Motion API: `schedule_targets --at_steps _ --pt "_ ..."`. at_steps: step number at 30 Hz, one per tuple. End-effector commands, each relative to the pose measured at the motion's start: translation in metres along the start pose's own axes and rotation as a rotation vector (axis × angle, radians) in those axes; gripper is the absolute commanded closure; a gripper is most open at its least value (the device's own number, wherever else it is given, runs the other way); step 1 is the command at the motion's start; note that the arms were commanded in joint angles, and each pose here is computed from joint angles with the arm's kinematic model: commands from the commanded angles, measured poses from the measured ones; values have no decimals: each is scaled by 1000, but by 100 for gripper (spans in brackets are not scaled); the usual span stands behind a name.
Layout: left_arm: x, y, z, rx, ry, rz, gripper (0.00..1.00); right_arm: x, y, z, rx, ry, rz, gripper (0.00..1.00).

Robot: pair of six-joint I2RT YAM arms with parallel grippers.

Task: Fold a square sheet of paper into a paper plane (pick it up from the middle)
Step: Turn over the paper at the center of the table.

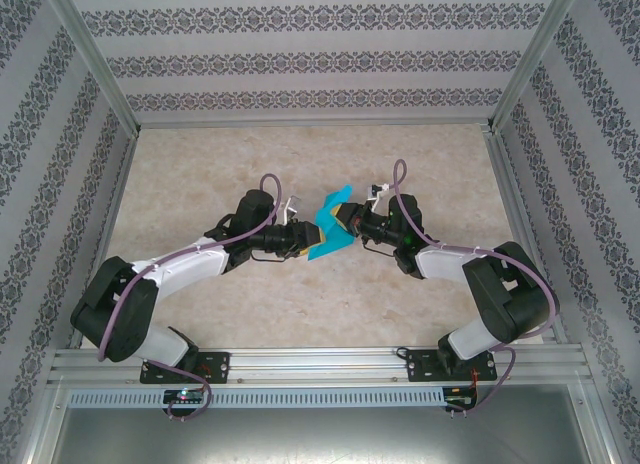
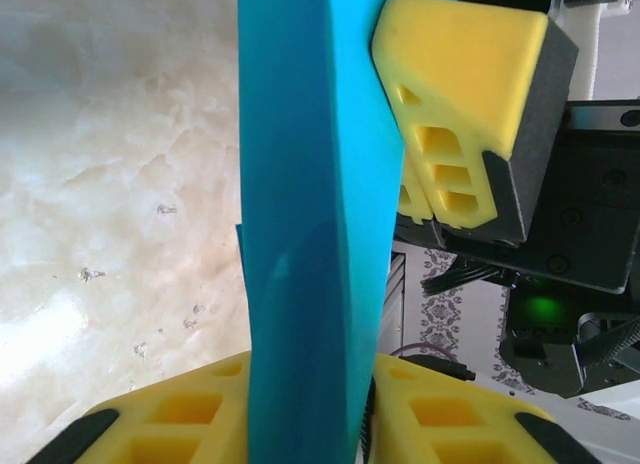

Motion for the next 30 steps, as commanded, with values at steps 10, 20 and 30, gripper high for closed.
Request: schedule_targets --at_steps 10,20,30 --pt "-3 -12 -6 -26 2 81 83 -4 8 -6 -31 -28 -44 86" --pt "-4 -1 -15 -156 6 146 87 -5 -2 -13 12 -34 -61 65" --pt "-24 39 -80 -800 -31 433 89 -8 -19 -46 236 -31 -177 53"
Point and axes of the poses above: each hand's point on the last joint's axis, 136 mm out from that joint toward the fingers, its own z axis out along the fingers, its own y axis along the line the jaws close on, x = y × z, the point moved 3 cm from there along -z, back along the fingers, and after that the axes turned 2 degrees about -z, right-handed, at the moved point
